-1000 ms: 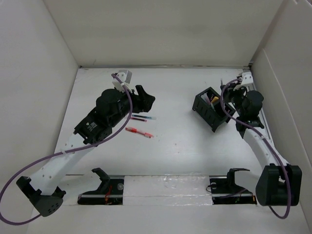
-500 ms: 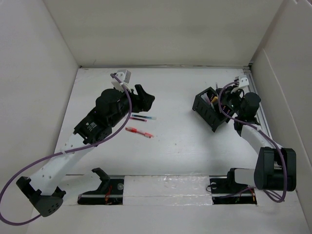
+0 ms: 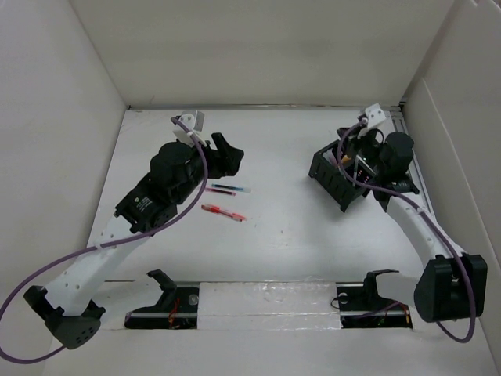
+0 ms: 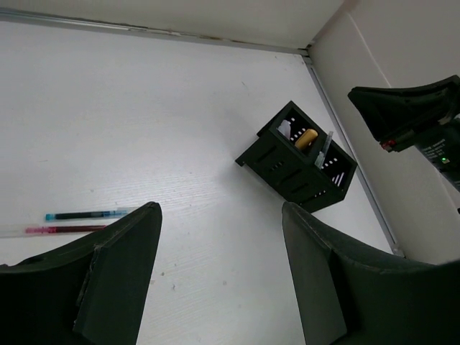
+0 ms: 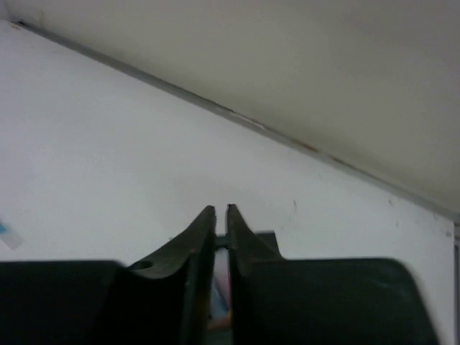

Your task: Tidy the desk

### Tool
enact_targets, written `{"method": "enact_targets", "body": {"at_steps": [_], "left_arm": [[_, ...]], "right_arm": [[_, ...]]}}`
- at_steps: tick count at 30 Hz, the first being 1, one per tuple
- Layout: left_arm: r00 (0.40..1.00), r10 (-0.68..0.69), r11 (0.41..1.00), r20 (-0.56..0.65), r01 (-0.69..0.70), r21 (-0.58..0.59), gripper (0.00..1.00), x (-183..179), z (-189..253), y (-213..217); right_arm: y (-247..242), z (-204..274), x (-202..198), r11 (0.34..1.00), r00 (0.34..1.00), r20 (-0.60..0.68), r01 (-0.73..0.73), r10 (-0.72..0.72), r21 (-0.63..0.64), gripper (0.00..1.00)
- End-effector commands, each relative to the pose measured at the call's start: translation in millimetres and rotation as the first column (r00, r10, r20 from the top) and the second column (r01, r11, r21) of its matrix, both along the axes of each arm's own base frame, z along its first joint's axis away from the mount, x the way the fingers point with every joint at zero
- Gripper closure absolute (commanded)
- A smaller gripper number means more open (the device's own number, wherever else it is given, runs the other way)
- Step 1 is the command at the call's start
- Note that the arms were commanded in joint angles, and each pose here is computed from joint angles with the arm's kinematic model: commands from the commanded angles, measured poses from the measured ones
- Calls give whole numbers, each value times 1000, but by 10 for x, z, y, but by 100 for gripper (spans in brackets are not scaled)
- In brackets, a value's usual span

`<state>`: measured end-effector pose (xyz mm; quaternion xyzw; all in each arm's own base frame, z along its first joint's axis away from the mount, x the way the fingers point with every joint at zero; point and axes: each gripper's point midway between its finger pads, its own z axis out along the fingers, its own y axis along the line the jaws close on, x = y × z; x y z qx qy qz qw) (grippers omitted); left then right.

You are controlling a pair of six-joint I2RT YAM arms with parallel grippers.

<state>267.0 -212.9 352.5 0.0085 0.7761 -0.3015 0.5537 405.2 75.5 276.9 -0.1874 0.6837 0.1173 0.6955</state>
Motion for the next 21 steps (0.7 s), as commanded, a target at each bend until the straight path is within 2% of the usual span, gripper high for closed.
{"method": "enact_targets", "body": {"at_steps": [1,3,6,9,10,11,14,16,17,18,19,21], "left_arm": [[990,91,993,106,-82,-89,36,-52,545,254],[980,160,982,119,-146,-121,38,-118,679,454],[966,231,965,112,-213,-154,42,-174,774,643],[949,295,946,113,-274,-171,43,-271,844,864],[943,316,940,105,-296,-168,43,-297,833,931],[939,324,936,112,-301,-182,43,-356,874,998],[929,350,925,121,-323,-199,43,-457,909,1141],[923,365,921,120,-339,-194,43,-487,883,1204],[922,367,920,122,-340,-195,42,-519,874,1235],[922,367,920,123,-340,-195,42,-527,871,1243],[921,369,919,124,-342,-194,42,-544,860,1264],[920,371,919,127,-343,-194,42,-558,858,1281]], "right_arm": [[493,374,-37,985,992,59,-105,115,-140,88],[1044,203,-60,954,975,0,-219,224,-204,96],[1724,-94,-164,903,937,-86,-350,340,-248,100],[2234,-467,-105,850,887,-205,-457,414,-261,100],[2491,-705,-149,813,858,-256,-508,446,-285,100],[2648,-566,-95,806,857,-231,-513,460,-297,100],[3030,-779,-82,757,823,-290,-565,488,-328,99],[3175,-936,-103,726,795,-336,-602,505,-331,83],[3309,-1037,-91,710,781,-358,-619,512,-335,72],[3339,-1122,-64,704,774,-378,-626,508,-335,71],[3429,-1165,-86,692,765,-388,-638,515,-339,63],[3542,-1333,-54,675,753,-426,-648,501,-352,59]]}}
